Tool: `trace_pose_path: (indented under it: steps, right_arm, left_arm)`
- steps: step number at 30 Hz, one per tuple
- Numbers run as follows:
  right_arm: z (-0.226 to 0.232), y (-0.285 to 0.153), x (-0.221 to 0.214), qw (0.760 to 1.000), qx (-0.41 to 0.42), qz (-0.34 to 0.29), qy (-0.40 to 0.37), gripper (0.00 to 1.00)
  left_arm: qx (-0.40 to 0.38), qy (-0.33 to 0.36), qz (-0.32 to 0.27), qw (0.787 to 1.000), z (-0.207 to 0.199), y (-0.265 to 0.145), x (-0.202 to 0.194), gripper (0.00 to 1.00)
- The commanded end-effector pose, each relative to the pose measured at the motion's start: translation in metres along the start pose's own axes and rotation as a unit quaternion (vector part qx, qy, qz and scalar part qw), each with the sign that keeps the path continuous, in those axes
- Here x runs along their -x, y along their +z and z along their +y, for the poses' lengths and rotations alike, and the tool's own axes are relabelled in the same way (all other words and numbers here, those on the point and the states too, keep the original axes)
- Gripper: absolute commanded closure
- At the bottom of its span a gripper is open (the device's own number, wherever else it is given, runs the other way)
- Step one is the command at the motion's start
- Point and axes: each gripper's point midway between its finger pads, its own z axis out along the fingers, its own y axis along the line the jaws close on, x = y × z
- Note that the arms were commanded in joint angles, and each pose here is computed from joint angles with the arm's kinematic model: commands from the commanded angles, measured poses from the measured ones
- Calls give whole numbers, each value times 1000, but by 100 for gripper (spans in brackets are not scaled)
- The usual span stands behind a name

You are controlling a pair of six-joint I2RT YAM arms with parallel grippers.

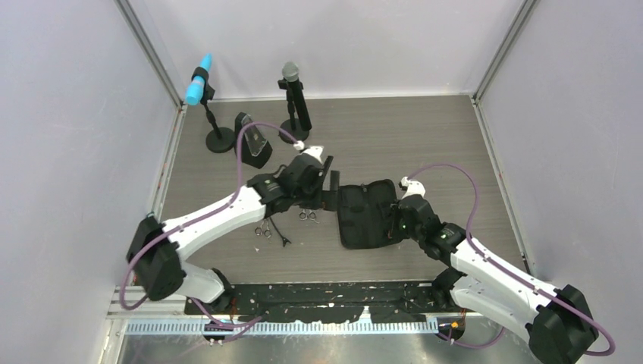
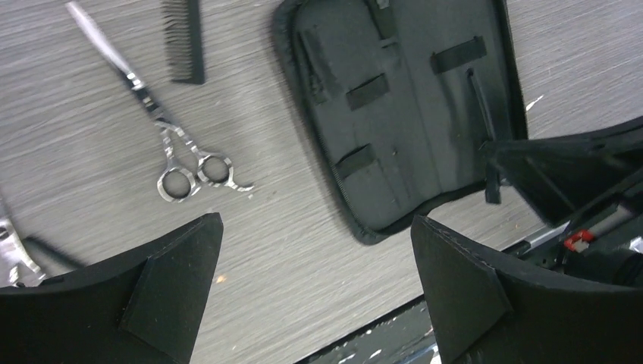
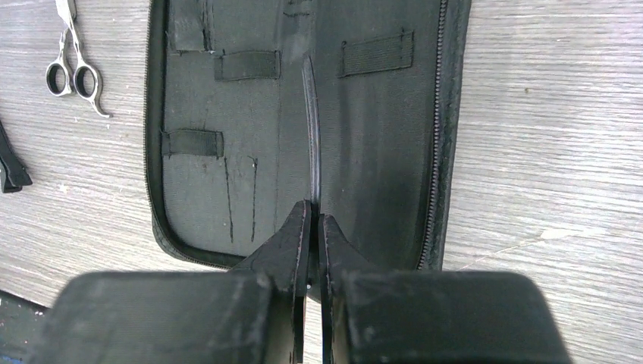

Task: Sort the hair-cutting tools
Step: Move the hairdressing tool bag to the center of the board.

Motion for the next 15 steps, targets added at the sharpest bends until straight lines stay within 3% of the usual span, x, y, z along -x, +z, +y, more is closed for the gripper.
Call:
trace_pose_path:
  steps: [1,7,15]
  right_arm:
    - [9,3,4,1000,26,-2,-2,95]
    - [7,6,3,1000,28,-1,-5,95]
    - [0,7,5,1000,20,-8,-3,95]
  left_arm:
    - [22,2,8,1000,-20,32,8,0]
    - [64,-1,54,997,-24,73,-3,0]
    - [71,-14,68,995,-17,109,-25,0]
